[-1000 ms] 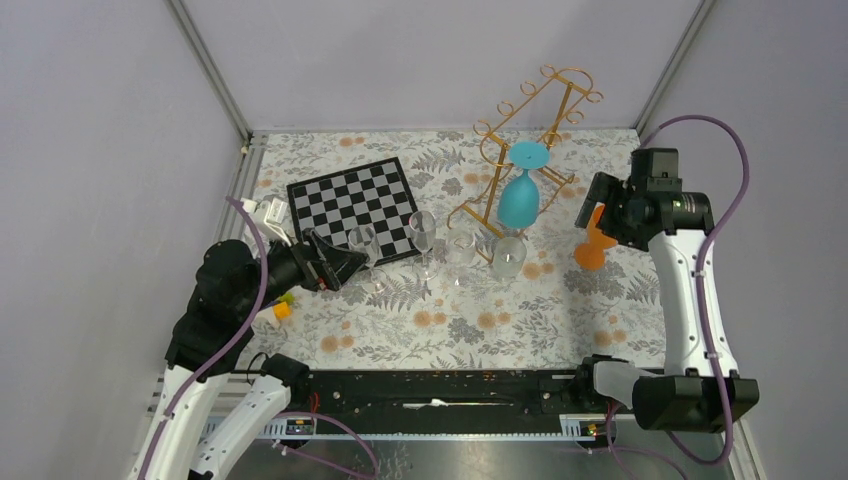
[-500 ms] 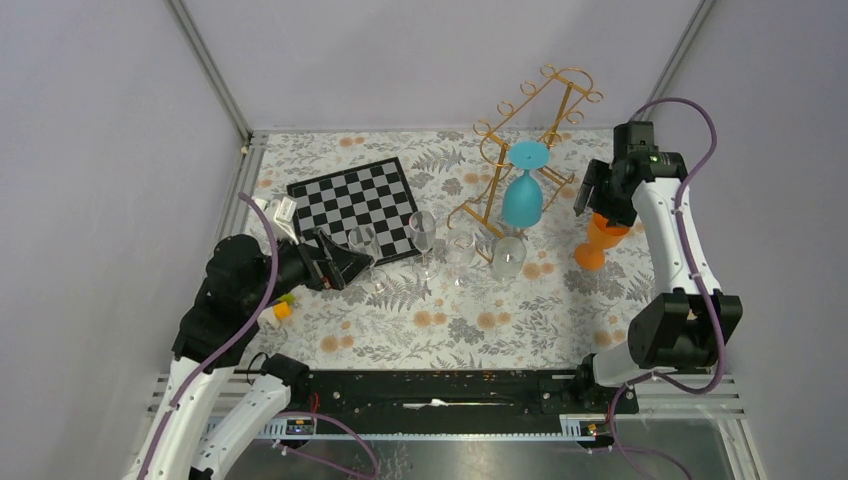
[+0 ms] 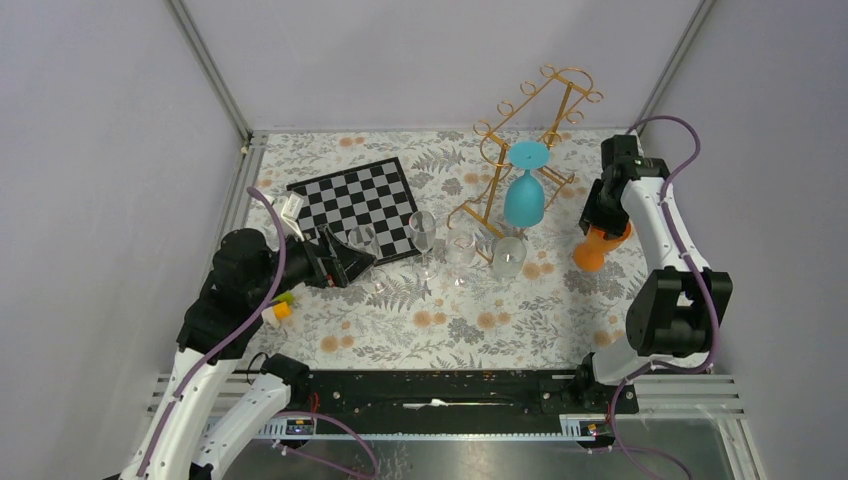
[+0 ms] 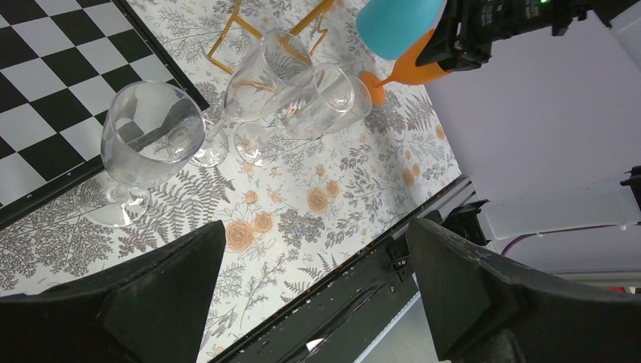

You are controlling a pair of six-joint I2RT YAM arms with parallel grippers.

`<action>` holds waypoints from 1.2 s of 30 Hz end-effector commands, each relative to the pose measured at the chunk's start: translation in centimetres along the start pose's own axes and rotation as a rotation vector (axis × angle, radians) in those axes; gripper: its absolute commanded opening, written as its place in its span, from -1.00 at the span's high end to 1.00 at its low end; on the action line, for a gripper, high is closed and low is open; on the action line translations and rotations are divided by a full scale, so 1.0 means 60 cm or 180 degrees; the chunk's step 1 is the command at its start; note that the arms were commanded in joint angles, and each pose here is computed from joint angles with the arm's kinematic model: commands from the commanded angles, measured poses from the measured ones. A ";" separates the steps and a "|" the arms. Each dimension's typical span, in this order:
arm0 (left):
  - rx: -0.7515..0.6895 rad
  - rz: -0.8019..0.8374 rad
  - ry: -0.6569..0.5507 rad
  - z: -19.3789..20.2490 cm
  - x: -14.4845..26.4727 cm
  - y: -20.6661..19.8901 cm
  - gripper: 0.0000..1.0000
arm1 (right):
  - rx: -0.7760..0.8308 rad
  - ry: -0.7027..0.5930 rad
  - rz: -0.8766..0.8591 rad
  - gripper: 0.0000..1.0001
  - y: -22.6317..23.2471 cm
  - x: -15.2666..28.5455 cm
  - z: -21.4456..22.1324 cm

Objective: Place the wine glass upside down on the wine glass rack

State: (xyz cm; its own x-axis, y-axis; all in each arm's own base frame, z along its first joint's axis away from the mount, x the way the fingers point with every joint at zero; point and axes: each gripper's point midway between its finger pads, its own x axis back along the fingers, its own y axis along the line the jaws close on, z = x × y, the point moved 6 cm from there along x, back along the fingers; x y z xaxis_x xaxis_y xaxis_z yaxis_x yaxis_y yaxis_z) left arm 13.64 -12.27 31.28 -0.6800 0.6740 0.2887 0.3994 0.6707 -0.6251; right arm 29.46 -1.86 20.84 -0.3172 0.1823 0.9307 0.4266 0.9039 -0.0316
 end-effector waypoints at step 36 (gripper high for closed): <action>0.0213 -0.0128 -0.0125 0.011 0.041 -0.006 -0.98 | 0.0190 -0.0619 -0.1859 1.00 0.001 0.243 0.137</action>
State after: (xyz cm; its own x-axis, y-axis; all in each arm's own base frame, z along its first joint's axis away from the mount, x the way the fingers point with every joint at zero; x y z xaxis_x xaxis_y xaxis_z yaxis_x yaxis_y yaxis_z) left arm 11.36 -11.33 31.62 -0.6950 0.6573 0.2913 0.3559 0.6666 -0.6550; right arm 19.30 1.59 30.83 -0.6570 -0.0649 0.7511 0.2387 0.9271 0.2889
